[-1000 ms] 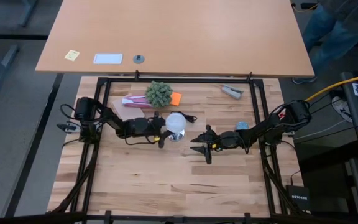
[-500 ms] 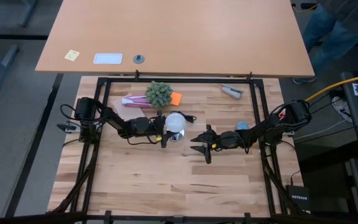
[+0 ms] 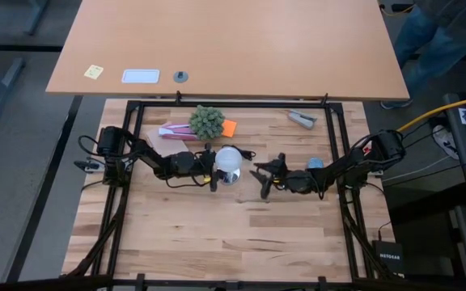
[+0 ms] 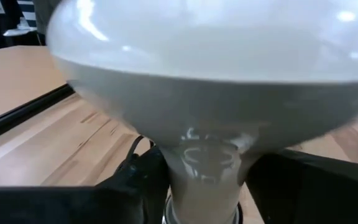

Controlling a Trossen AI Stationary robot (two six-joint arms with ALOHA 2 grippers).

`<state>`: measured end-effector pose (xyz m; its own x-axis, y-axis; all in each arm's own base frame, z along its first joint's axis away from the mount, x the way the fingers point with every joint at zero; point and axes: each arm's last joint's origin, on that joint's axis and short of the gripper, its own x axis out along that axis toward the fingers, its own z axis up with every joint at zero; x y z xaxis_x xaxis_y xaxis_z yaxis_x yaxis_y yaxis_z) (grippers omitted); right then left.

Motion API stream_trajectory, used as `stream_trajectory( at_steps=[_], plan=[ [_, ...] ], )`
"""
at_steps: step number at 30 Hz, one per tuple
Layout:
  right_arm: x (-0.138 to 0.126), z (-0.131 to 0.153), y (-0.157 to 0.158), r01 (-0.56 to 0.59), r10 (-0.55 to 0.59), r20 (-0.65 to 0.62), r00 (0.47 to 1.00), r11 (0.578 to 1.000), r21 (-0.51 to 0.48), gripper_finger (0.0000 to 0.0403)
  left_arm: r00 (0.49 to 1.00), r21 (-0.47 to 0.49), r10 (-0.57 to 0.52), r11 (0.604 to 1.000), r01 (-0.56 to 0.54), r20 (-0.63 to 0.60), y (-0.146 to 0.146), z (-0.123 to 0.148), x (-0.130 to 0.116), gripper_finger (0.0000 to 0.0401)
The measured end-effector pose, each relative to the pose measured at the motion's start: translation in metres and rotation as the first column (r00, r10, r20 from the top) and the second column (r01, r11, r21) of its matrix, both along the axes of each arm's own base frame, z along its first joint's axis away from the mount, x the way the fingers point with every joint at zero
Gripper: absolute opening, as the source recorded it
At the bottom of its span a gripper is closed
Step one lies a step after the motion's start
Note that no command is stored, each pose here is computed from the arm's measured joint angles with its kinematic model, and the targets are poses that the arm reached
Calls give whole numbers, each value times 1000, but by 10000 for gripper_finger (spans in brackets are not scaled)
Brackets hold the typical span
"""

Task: Screw lightbulb
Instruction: Remove the lightbulb from the lamp

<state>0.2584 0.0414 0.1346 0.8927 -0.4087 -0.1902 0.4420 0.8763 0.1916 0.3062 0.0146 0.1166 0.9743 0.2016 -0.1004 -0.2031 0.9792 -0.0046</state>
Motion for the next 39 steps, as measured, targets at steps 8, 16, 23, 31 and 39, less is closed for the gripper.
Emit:
stream_trajectory(
  at_steps=[8, 16, 23, 31, 39],
  plan=[
    [9, -3, -30, 71, -71, -89, 994, 997, -7, 168, 1000, -3, 0, 1000, 0, 1, 0, 0, 0, 159],
    [26, 2, -67, 77, -66, -216, 974, 996, 40, 168, 1000, -8, 0, 1000, 0, -16, 0, -2, 0, 164],
    [31, 5, -88, 134, -113, -295, 949, 990, 52, 168, 1000, -8, -1, 1000, 0, -24, 0, -2, 0, 161],
    [34, -25, -90, 164, -96, -369, 924, 974, 159, 168, 1000, -8, 0, 1000, 0, -28, 0, -3, 0, 159],
    [33, -38, -87, 103, 13, -420, 908, 962, 252, 168, 1000, -8, 0, 1000, 0, -30, 0, -3, 0, 162]
  ],
)
